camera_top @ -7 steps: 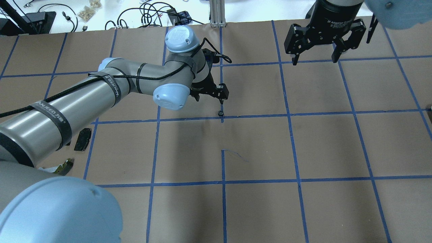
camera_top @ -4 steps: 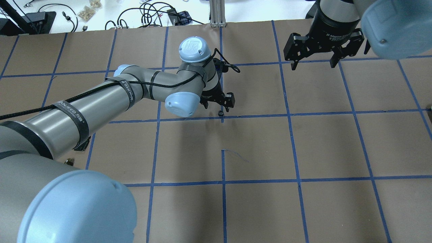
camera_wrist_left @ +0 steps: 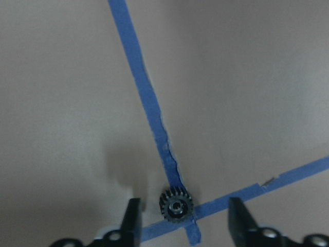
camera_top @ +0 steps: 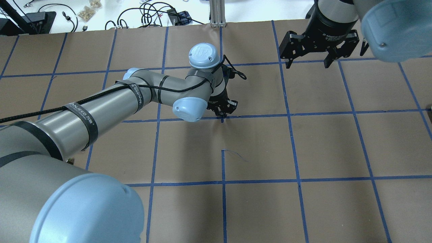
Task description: Place bearing gear from tray to pile
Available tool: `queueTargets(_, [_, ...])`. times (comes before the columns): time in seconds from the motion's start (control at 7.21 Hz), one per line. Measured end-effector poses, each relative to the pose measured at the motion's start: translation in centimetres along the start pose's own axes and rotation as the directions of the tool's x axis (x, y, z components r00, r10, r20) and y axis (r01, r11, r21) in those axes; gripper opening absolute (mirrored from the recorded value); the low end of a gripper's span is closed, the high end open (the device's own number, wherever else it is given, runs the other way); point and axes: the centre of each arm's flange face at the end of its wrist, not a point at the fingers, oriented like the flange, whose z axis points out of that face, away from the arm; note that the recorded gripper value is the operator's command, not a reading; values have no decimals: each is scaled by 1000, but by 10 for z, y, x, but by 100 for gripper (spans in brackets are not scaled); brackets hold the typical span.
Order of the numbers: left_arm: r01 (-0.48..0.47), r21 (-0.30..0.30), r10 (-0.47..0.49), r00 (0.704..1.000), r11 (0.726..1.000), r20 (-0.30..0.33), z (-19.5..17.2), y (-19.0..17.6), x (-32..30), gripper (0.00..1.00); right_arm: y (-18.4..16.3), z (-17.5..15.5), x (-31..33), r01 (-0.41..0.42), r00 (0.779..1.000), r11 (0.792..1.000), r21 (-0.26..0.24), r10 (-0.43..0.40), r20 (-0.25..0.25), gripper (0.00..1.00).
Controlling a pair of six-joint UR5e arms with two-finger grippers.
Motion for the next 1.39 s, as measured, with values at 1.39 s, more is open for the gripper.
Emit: queueTargets(1.39, [108,-42,-102,986,993,130,-101,-8,-167,0,0,-1,-1,1,1000,1000,5,-1,6,100])
